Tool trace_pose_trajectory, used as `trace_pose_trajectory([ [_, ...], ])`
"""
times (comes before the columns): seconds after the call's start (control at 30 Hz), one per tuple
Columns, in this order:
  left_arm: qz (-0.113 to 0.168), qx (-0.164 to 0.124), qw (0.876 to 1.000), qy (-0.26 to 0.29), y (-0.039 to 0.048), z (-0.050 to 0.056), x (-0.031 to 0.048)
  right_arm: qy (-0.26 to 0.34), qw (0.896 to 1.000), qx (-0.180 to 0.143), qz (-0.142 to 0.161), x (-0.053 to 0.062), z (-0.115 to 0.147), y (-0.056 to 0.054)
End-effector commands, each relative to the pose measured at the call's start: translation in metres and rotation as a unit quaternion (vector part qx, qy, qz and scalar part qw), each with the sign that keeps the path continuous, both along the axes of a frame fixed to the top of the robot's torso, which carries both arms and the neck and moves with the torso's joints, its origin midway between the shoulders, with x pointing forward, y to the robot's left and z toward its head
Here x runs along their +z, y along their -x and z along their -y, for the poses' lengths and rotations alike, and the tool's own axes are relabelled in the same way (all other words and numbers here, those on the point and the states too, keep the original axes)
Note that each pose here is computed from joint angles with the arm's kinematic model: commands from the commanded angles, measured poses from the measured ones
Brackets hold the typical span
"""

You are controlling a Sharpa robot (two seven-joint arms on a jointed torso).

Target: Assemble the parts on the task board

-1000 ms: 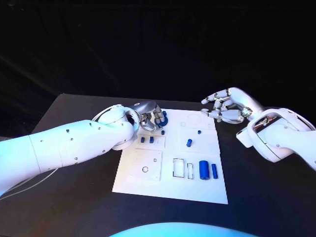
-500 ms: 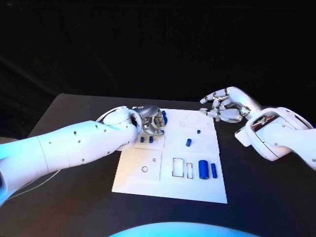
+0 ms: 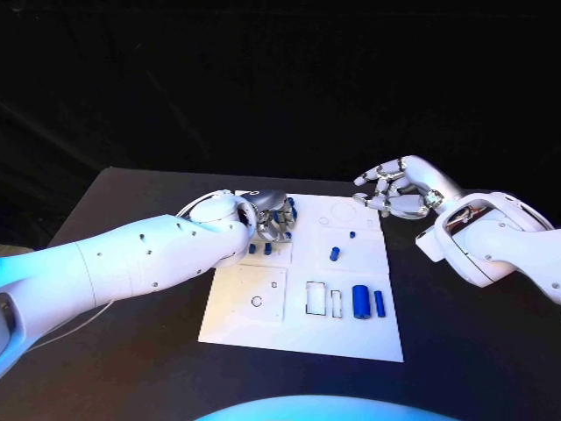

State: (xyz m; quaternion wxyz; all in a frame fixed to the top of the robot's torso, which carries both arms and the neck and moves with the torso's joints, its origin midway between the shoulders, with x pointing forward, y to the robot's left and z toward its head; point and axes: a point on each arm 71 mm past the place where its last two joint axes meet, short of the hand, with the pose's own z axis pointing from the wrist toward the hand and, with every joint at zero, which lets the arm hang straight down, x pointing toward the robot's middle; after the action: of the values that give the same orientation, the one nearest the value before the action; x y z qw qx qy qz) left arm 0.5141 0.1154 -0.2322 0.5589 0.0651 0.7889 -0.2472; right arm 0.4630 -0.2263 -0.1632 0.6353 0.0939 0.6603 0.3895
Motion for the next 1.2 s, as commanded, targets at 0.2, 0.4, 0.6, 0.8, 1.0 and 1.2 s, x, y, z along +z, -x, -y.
trace_pose_trajectory([
  [0.2,0.004,-0.007,1.0,-0.004,-0.0016,0.0027,-0.0014,0.001,1.0,0.006,-0.005,-0.0009,-0.0019,0.0007],
  [0.4,0.005,-0.006,1.0,-0.004,-0.0022,0.0026,-0.0016,0.0,1.0,0.008,-0.006,-0.001,-0.0034,0.0008],
  [0.6,0.003,-0.005,1.0,-0.006,-0.0032,0.003,-0.0027,0.0,1.0,0.009,-0.007,-0.0011,-0.004,0.0009],
  [0.8,0.001,-0.006,1.0,-0.006,-0.0034,0.0035,-0.0049,0.0,1.0,0.01,-0.007,-0.0011,-0.0043,0.0011],
  [1.0,-0.001,-0.007,1.0,-0.006,-0.0034,0.0039,-0.0062,0.001,1.0,0.01,-0.008,-0.0011,-0.0039,0.0015],
  [1.2,-0.004,-0.009,1.0,-0.006,-0.0035,0.0043,-0.0069,0.002,1.0,0.011,-0.009,-0.0011,-0.004,0.0017],
])
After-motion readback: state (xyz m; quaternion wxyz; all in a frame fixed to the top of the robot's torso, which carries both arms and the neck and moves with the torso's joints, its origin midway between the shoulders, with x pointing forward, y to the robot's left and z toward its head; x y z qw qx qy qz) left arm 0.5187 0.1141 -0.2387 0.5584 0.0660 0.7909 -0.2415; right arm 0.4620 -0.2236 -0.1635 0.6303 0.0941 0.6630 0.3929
